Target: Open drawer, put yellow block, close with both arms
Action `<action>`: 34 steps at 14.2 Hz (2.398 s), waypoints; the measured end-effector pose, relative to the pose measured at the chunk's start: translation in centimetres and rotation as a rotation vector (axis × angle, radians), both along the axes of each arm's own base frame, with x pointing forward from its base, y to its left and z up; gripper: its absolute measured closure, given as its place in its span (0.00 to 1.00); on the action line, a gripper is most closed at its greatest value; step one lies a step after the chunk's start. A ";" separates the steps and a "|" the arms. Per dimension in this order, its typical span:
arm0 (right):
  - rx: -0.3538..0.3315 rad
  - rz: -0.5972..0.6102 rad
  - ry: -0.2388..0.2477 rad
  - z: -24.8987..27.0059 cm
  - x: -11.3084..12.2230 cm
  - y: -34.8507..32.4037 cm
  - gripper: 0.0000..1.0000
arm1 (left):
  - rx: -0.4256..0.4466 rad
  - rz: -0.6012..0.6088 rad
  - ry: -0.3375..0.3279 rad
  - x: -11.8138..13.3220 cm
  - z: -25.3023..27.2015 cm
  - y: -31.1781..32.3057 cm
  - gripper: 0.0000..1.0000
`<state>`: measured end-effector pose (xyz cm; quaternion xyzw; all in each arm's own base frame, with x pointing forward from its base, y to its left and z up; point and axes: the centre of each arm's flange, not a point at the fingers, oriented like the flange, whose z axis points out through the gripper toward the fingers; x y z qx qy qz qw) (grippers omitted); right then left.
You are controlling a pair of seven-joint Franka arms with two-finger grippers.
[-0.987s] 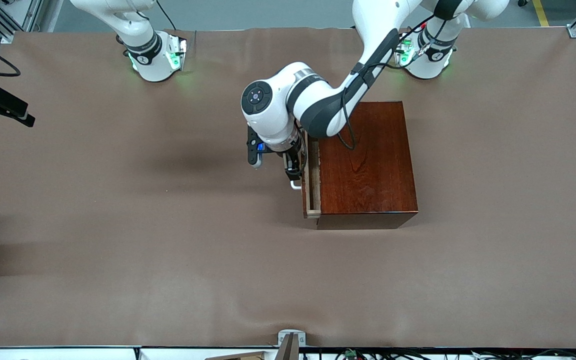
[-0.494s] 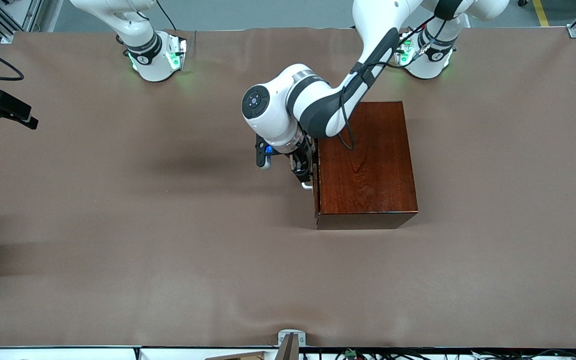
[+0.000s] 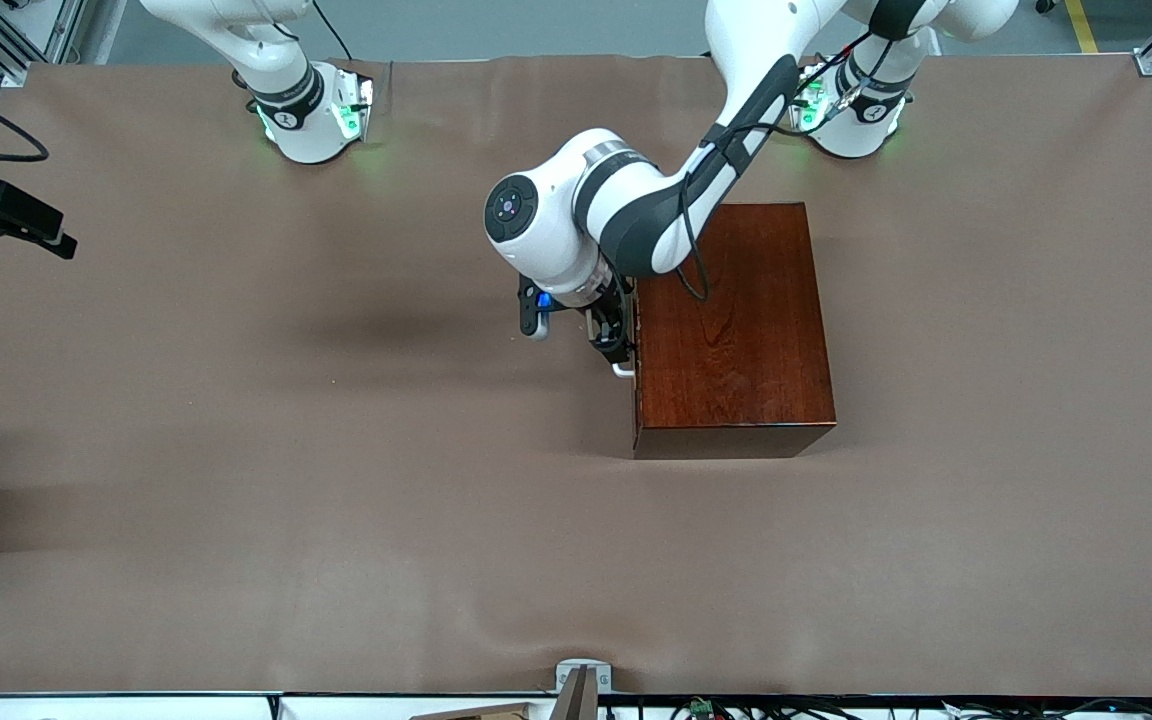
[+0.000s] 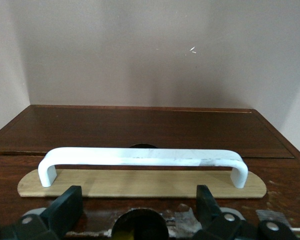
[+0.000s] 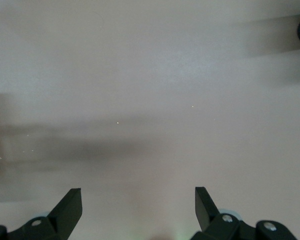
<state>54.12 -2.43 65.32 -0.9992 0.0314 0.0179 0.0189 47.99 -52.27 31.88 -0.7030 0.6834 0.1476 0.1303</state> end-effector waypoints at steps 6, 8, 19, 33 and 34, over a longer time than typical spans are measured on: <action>0.000 0.000 0.000 0.0 0.0 0.0 0.00 | -0.057 0.071 -0.079 0.1 0.5 -1.1 0.00; 0.000 0.001 0.001 -0.1 0.1 0.1 0.00 | -0.146 0.134 -0.148 0.1 1.3 -2.6 0.00; 0.000 0.004 0.009 -0.5 0.3 0.2 0.00 | -0.340 0.897 -0.415 4.9 20.3 6.2 0.00; -0.001 0.004 0.008 -0.5 0.3 0.2 0.00 | -0.260 1.533 -0.385 12.8 32.0 43.2 0.00; -0.001 0.004 0.008 -0.5 0.3 0.2 0.00 | -0.264 1.547 -0.381 12.3 32.3 44.0 0.00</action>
